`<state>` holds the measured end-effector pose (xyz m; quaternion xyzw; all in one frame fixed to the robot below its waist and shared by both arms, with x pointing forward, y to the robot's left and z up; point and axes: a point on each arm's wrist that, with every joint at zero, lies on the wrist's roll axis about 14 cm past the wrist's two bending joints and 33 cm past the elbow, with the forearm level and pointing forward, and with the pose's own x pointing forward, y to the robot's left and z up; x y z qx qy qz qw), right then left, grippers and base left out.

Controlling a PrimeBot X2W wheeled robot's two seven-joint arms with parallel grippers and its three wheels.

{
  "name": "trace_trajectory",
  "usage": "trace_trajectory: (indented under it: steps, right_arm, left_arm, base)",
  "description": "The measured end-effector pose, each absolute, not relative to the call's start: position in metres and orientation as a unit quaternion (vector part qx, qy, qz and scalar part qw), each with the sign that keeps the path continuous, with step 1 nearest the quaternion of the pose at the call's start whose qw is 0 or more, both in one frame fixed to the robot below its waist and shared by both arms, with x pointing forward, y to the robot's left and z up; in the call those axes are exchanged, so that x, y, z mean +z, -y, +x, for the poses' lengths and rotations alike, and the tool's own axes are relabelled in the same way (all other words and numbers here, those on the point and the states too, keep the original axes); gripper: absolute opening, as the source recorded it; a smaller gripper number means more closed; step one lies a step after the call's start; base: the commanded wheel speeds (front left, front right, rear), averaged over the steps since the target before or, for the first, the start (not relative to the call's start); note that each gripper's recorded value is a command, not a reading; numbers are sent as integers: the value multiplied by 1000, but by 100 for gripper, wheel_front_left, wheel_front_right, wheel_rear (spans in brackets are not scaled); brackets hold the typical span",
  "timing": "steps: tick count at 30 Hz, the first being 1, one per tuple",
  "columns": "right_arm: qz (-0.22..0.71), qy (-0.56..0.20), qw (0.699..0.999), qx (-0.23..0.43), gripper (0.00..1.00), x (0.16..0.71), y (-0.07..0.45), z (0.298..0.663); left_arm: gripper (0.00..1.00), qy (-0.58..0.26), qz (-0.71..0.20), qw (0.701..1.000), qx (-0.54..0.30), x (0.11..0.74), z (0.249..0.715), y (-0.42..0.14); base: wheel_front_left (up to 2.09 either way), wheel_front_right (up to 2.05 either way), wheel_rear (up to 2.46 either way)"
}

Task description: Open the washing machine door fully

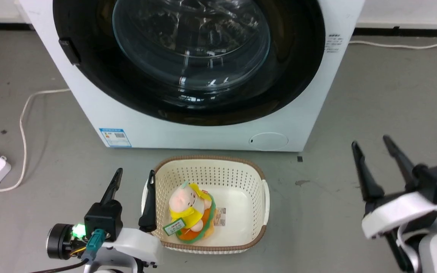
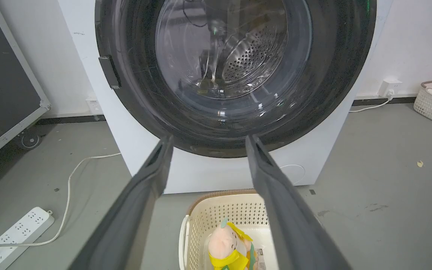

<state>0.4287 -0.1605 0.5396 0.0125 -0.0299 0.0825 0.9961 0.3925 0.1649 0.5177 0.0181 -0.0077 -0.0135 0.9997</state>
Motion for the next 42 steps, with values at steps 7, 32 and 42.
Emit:
trace_trajectory:
  steps: [7,32,42]
  right_arm:
    - [19,44,995,92,100,552,157,456]
    - [153,47,984,81,0,570,157,565]
    - [244,-25,966,76,0,551,152,612]
  left_arm:
    - [100,10,19,1000,-14,515,401,-164]
    - [100,11,16,1000,-2,503,419,-169]
    - [100,14,15,1000,3,498,426,-171]
  base:
    - [0,0,0]
    - [0,0,0]
    - [0,0,0]
